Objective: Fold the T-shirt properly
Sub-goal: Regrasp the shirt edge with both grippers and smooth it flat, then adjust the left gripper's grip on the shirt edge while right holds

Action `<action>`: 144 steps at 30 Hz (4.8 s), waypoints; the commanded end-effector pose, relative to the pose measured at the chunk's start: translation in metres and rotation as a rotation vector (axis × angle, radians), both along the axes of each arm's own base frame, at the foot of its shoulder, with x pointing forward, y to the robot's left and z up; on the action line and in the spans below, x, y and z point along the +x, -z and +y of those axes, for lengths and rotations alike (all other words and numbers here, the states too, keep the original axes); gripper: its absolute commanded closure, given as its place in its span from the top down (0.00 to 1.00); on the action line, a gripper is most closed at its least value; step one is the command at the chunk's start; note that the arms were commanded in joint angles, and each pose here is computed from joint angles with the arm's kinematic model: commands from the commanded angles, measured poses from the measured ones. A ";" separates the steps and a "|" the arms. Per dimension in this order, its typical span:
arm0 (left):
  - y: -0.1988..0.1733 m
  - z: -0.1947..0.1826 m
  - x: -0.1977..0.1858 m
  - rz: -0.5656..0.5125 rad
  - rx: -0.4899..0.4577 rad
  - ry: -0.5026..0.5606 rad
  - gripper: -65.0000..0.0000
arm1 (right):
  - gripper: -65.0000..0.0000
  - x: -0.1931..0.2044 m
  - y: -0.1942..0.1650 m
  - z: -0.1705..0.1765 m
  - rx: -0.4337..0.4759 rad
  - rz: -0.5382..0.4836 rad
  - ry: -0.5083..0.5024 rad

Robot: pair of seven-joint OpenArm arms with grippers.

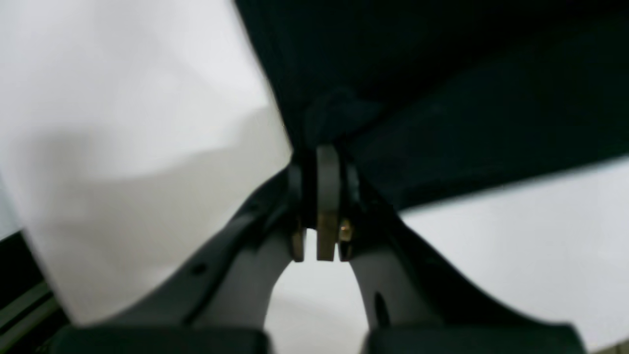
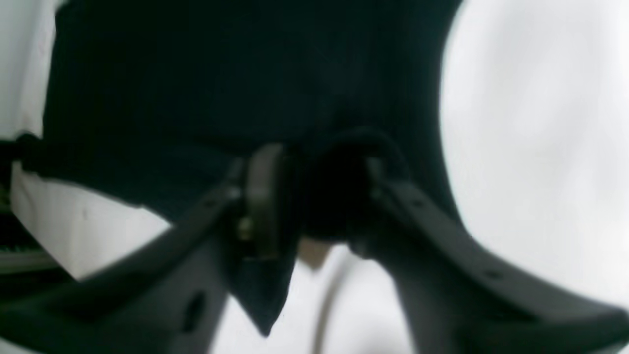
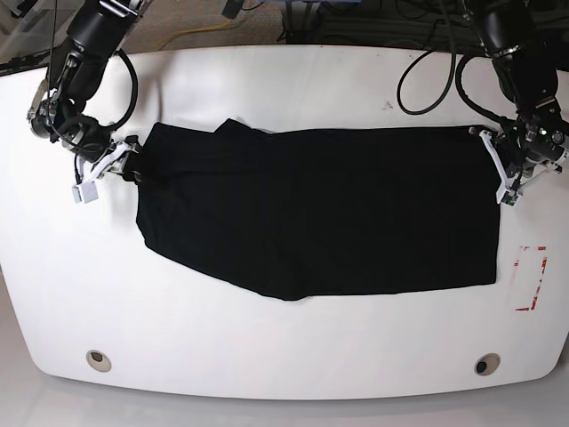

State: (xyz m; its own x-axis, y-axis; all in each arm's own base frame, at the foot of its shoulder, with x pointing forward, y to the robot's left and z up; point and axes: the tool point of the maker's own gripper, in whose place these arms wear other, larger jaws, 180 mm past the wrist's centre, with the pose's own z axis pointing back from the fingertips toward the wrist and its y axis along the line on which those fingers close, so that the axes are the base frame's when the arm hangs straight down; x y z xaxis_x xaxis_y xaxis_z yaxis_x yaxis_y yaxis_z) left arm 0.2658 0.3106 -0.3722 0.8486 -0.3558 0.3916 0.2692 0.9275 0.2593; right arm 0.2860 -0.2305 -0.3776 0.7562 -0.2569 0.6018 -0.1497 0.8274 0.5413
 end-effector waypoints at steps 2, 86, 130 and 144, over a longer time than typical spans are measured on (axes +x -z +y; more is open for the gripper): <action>-0.004 0.005 0.019 -0.016 -0.009 0.006 0.29 | 0.62 0.009 -0.013 -0.015 -0.016 -0.043 0.014; -0.038 0.003 0.030 -0.258 -0.122 -0.053 0.64 | 0.69 -0.010 0.003 -0.036 -0.454 0.063 -0.118; -0.001 -0.024 0.000 0.043 0.008 0.128 0.38 | 0.69 -0.018 0.037 -0.010 -0.320 0.096 -0.082; -0.054 0.022 0.077 -0.150 0.085 0.007 0.38 | 0.69 -0.018 0.037 -0.010 -0.322 0.098 -0.082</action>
